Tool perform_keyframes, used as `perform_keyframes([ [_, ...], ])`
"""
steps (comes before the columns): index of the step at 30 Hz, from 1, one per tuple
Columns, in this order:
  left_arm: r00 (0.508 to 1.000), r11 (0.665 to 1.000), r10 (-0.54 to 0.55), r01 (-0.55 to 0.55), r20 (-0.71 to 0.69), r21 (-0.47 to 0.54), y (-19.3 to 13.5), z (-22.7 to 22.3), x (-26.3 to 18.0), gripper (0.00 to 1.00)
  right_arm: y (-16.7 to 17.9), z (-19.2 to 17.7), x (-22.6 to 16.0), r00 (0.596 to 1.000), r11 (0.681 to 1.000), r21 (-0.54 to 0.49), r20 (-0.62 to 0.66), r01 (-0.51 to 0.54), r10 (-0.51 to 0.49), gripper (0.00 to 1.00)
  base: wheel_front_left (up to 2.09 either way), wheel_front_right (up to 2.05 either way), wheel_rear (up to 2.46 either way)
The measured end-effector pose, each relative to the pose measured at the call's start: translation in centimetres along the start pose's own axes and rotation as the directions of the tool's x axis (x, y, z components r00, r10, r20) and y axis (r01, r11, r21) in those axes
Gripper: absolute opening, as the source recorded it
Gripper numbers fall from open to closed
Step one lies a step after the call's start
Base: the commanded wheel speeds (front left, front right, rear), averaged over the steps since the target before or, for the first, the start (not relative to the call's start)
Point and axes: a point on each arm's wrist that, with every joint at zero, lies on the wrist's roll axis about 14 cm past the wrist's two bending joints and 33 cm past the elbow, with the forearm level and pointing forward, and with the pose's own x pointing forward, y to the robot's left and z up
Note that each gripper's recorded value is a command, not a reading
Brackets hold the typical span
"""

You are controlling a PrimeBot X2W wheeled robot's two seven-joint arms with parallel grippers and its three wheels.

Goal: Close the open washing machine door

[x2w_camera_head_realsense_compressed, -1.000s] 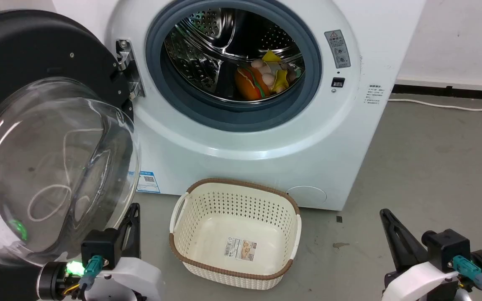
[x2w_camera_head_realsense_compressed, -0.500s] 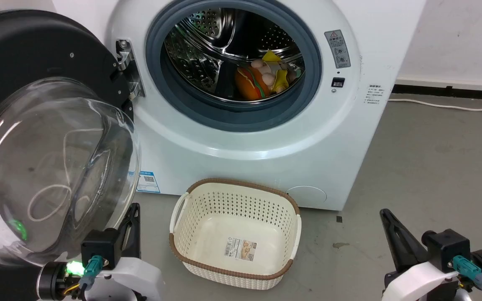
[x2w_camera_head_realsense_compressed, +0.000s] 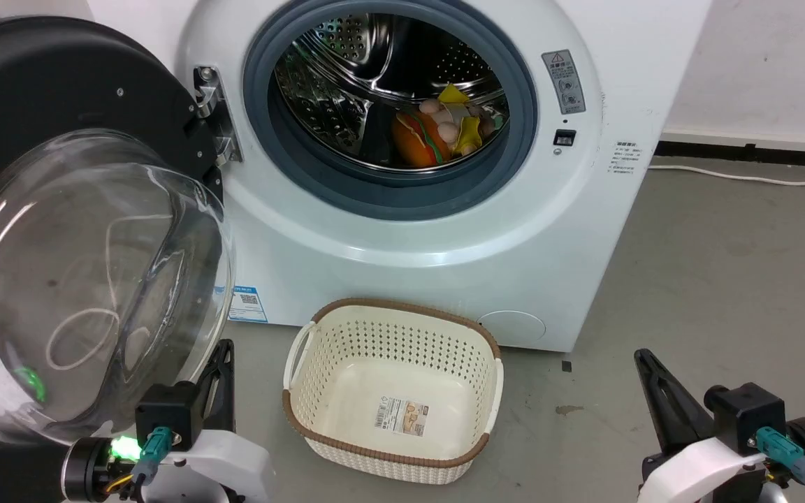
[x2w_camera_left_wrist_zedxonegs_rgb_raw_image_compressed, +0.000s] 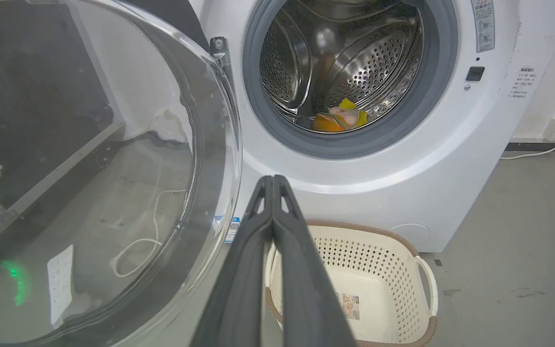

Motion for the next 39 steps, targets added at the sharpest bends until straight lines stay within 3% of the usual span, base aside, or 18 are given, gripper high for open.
perform_keyframes([
  [12,1.000,1.000,0.000,0.000,0.000,0.000,0.0,0.0,0.0,0.00,0.0,0.0,0.0,1.000,1.000,0.000,0.000,0.000,0.000,0.00,0.00,0.00,0.00],
  [13,1.000,1.000,0.000,0.000,0.000,0.000,0.0,0.0,0.0,1.00,0.0,0.0,0.0,1.000,1.000,0.000,0.000,0.000,0.000,1.00,0.00,0.00,0.00],
  [34,0.999,0.999,-0.019,0.020,0.025,-0.042,-0.8,0.3,-0.1,1.00,0.4,0.2,0.0,1.000,0.999,0.051,0.022,-0.013,0.012,1.00,0.00,0.00,0.00],
  [35,0.999,0.999,-0.022,0.023,0.026,-0.047,-0.9,0.3,-0.1,0.96,0.5,0.2,0.0,0.999,0.998,0.058,0.029,-0.015,0.013,1.00,0.00,0.00,0.00],
  [36,0.999,0.999,-0.022,0.023,0.026,-0.047,-0.9,0.3,-0.1,0.40,0.5,0.2,0.0,0.999,0.998,0.058,0.029,-0.015,0.013,1.00,0.00,0.00,0.00],
  [37,0.999,0.998,-0.023,0.025,0.027,-0.054,-1.0,0.3,-0.2,0.00,0.5,0.2,0.0,0.999,0.998,0.066,0.030,-0.016,0.014,1.00,0.00,0.00,0.00],
  [39,0.999,0.998,-0.029,0.031,0.025,-0.063,-1.3,0.1,-0.4,0.00,0.7,0.0,-0.2,0.999,0.997,0.077,0.030,-0.019,0.016,1.00,0.00,0.00,0.00],
])
